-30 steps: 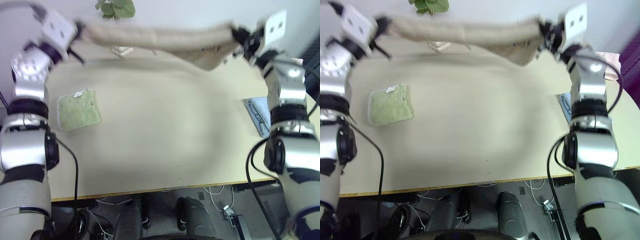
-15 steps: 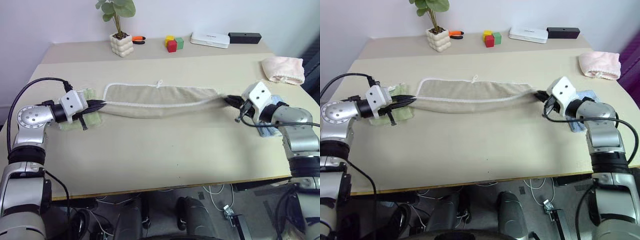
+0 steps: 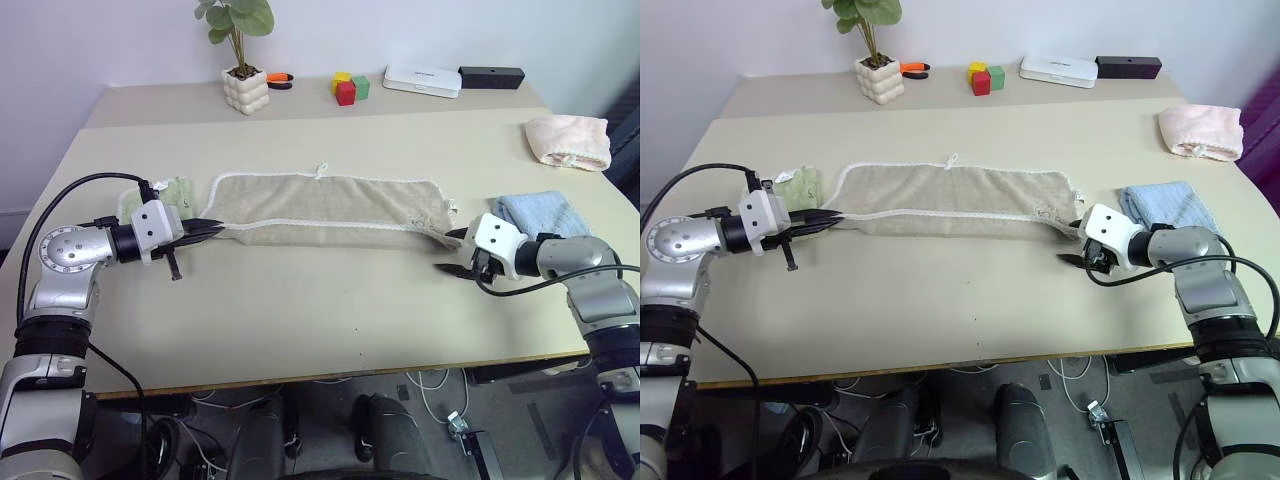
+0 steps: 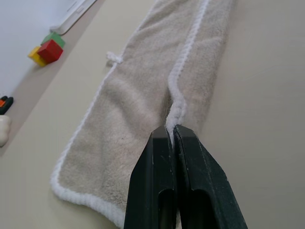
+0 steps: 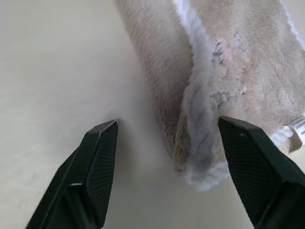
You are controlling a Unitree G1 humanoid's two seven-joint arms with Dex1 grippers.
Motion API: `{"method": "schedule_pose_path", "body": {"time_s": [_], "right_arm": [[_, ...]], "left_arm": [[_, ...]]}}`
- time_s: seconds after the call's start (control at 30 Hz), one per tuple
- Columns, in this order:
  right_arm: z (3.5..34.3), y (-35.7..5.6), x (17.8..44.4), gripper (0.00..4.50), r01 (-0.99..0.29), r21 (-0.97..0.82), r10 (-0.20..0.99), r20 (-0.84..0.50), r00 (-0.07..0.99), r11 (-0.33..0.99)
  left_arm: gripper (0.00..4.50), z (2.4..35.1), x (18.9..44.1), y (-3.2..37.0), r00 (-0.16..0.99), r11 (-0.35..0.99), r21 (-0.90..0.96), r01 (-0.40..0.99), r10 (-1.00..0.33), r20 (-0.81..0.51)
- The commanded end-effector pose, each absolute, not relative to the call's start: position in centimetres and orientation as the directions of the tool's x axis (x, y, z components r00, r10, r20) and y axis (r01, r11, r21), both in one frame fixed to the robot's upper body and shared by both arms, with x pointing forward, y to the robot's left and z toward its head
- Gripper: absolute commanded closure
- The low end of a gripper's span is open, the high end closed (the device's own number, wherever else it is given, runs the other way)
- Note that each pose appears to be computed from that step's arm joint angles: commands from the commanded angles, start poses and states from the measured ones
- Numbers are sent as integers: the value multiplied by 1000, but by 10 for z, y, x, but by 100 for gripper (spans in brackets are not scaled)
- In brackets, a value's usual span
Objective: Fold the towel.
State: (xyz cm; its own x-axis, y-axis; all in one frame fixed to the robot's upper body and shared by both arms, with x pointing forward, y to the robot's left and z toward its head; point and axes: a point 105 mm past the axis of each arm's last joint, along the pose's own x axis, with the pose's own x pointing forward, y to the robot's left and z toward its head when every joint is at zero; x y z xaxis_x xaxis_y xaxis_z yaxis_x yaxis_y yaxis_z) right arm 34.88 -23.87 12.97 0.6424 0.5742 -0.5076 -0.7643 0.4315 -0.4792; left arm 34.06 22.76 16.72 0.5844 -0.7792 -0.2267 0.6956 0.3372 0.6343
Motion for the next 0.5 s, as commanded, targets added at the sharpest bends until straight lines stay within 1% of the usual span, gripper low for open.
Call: {"method": "schedule_pose_path", "body": {"time_s": [0.03,0.17,0.2,0.27,0.33,0.43,0.5], "right_arm": [[159,-231,355,108,-752,-476,613,-444,654,457],[155,-228,360,108,-769,-396,619,-457,639,502],[153,-226,360,130,-779,-373,627,-463,627,504],[151,-225,359,194,-788,-348,633,-468,616,509],[149,-225,359,296,-791,-328,628,-483,611,517],[143,-227,357,448,-804,-328,616,-519,592,496],[145,-227,357,448,-807,-344,609,-531,589,480]], "left_arm": [[450,183,339,230,601,352,667,657,-779,-181],[450,183,339,227,596,349,669,657,-783,-177],[450,183,338,226,595,348,668,657,-784,-177],[450,183,337,226,594,348,667,659,-785,-177],[450,180,334,226,587,342,658,671,-787,-190],[450,172,327,229,570,325,634,702,-790,-226],[450,167,323,231,565,316,626,713,-788,-246]]}}
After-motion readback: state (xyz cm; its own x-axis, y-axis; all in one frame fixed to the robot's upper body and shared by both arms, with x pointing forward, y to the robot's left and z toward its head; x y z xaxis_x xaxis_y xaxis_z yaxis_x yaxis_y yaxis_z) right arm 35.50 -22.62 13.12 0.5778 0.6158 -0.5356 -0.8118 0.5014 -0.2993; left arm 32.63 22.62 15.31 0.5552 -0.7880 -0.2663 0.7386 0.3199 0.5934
